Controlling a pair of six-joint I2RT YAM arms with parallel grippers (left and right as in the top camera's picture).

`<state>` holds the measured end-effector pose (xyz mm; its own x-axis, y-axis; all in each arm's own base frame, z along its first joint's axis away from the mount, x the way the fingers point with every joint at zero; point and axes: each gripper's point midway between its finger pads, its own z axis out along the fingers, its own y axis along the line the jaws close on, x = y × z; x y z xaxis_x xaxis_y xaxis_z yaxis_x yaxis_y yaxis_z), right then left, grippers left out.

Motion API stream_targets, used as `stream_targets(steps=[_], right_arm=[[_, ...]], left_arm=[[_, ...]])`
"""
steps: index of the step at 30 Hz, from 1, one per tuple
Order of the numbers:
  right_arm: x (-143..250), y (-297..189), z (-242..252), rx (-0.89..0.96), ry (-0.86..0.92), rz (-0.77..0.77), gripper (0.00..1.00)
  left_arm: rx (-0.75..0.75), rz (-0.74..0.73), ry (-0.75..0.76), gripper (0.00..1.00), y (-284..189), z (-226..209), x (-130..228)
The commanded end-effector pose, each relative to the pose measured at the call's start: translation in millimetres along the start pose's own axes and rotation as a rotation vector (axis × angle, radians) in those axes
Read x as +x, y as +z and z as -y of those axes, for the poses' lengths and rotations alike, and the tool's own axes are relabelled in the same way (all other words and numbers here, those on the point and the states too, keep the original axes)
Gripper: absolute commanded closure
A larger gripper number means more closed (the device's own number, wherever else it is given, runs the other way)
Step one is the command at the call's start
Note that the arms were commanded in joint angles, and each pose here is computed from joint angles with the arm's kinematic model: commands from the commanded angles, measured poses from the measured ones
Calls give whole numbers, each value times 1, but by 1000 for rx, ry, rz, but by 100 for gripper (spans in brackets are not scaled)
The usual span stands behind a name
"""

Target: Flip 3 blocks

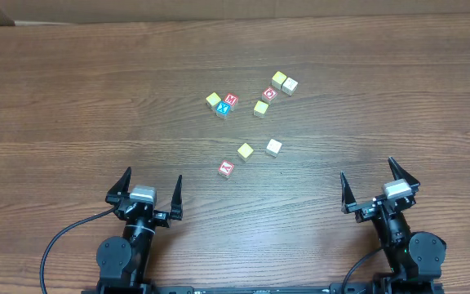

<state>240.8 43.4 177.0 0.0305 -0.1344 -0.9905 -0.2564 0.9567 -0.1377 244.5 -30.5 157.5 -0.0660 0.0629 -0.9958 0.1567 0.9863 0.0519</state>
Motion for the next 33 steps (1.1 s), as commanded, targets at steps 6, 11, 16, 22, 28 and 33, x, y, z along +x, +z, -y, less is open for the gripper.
stream_targets(steps=[6,11,16,22,28,33], right_arm=[[-2,0,3,15,-6,18,0],[-24,-3,-19,-116,-34,114,0],[-67,-15,-34,-217,-10,232,0],[-84,-19,-38,-266,137,181,0],[-83,-5,-43,-333,284,6,0],[-93,17,-55,-465,400,-168,0]], left_arm=[[7,6,-26,0,0,1,0],[25,5,-185,0,-1,4,-1],[120,-1,-276,0,-2,20,-4],[169,19,-263,0,-9,27,-26],[165,-81,-207,0,-8,27,-41],[243,-295,-258,0,10,39,-41]])
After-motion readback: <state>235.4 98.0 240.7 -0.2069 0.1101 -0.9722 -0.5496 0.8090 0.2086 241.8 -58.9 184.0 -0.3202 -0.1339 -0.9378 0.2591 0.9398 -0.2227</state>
